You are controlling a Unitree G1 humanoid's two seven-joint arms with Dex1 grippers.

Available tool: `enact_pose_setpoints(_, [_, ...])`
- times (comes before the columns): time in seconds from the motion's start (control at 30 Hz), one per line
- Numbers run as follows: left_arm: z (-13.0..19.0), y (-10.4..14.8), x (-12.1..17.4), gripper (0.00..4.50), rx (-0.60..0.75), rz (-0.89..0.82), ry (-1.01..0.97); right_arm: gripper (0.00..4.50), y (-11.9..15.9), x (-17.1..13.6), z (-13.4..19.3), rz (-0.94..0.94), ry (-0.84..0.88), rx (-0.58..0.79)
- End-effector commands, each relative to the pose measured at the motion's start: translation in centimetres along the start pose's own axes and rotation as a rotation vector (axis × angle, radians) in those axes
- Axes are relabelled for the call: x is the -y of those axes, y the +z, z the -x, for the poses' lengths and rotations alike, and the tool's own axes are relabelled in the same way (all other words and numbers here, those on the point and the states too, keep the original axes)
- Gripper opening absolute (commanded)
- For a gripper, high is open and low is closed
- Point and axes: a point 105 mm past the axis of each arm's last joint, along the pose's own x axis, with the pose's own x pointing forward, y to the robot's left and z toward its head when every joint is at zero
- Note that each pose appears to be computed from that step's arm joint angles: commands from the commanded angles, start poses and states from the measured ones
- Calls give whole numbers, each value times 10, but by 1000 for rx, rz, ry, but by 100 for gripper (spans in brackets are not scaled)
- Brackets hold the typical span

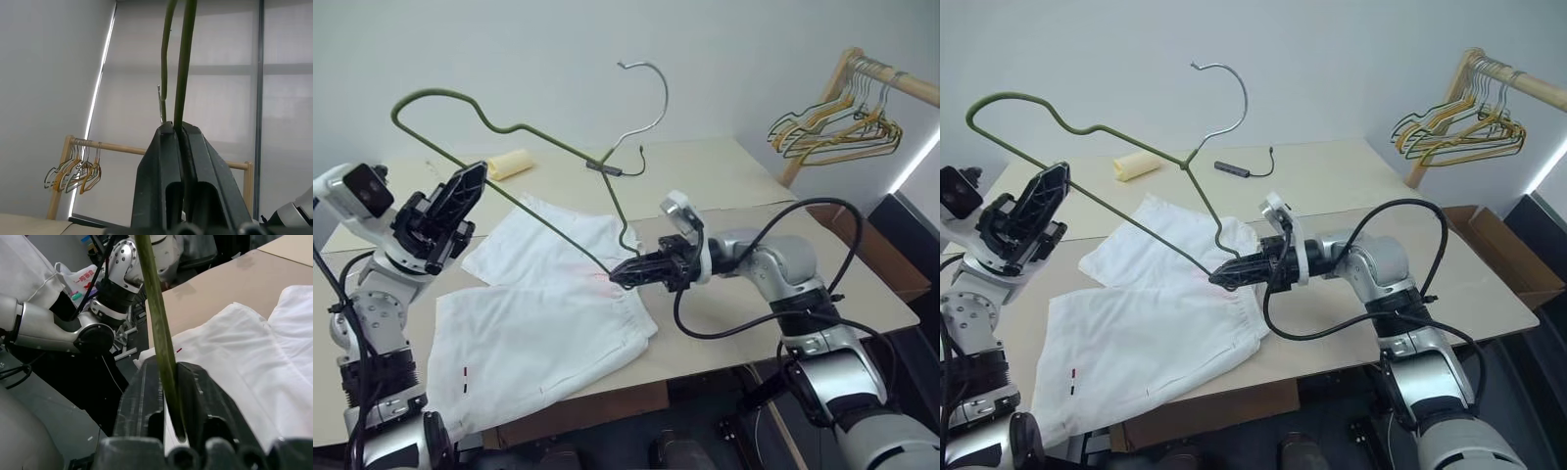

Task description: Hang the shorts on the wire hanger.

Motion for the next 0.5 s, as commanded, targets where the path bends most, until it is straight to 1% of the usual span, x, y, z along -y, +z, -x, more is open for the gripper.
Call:
enact_pose_setpoints(0.03, [-5, 4, 4, 0, 7, -25, -21, 3, 13, 0, 1, 46, -8, 21])
enact_pose_setpoints(0.17, [-4, -1, 1, 0, 3, -17, -8, 3, 13, -4, -1, 58, 7, 21])
enact_pose_setpoints(0.27, [-3, -10, -3, 0, -23, -51, 28, 3, 13, -3, -1, 59, 4, 22])
enact_pose_setpoints(0.33, [-1, -16, -7, 54, -48, -52, 59, 0, 13, -3, 0, 60, -5, 23])
enact_pose_setpoints(0.4, [3, -23, -14, 98, -86, -61, 114, 0, 15, -4, 2, 61, -15, 33])
enact_pose_setpoints(0.43, [5, -26, -17, 135, -109, -67, 141, 0, 16, -4, 4, 61, -20, 41])
enact_pose_setpoints(0.5, [13, -37, -25, 201, -209, -79, 221, 0, 20, -4, 11, 52, -48, 69])
